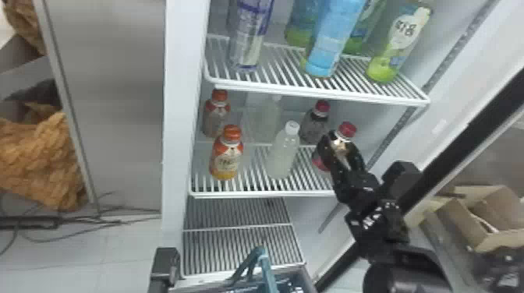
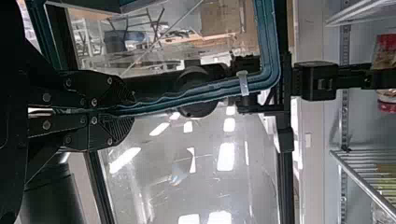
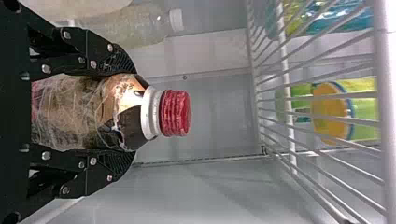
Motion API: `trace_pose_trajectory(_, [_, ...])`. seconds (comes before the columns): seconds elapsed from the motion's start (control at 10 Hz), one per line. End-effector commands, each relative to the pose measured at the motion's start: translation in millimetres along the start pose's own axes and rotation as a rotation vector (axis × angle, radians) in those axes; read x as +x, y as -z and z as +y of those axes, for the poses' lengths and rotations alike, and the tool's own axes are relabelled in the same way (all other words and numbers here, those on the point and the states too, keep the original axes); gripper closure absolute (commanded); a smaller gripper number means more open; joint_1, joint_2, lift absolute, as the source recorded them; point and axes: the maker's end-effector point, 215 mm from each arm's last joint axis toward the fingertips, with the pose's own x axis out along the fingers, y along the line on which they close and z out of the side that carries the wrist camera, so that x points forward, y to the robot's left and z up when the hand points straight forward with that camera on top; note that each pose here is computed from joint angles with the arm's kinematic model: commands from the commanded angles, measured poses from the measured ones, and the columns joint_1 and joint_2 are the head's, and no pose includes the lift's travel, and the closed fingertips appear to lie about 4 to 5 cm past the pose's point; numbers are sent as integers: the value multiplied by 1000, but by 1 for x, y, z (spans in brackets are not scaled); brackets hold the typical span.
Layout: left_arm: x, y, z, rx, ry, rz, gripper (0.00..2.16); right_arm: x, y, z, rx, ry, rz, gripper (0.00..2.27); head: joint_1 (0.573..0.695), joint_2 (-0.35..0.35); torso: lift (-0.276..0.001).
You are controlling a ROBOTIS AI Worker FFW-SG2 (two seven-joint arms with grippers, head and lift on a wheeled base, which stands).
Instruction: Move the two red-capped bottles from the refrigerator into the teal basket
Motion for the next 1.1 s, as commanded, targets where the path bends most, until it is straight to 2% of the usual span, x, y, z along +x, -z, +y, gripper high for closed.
trace_pose_trajectory(0.0, [0, -1, -1, 1, 2, -4, 1105, -14, -14, 2, -14, -6, -12, 688, 695, -350, -228])
trace_pose_trajectory(0.3, [0, -3, -1, 3, 2, -7, 1105, -49, -28, 5, -13, -9, -25, 688, 695, -350, -228])
trace_pose_trajectory(0.5, [-2, -5, -1, 6, 1, -13, 1105, -70, -16, 11, -22, -25, 11, 688, 695, -350, -228])
trace_pose_trajectory(0.8, [-2, -6, -2, 9, 4, -15, 1105, -101, -17, 26, -38, -88, 52, 687, 695, -350, -228])
trace_pose_trajectory(1.0, [-2, -6, -2, 10, 2, -14, 1105, -126, -10, 35, -49, -127, 132, 687, 695, -350, -228])
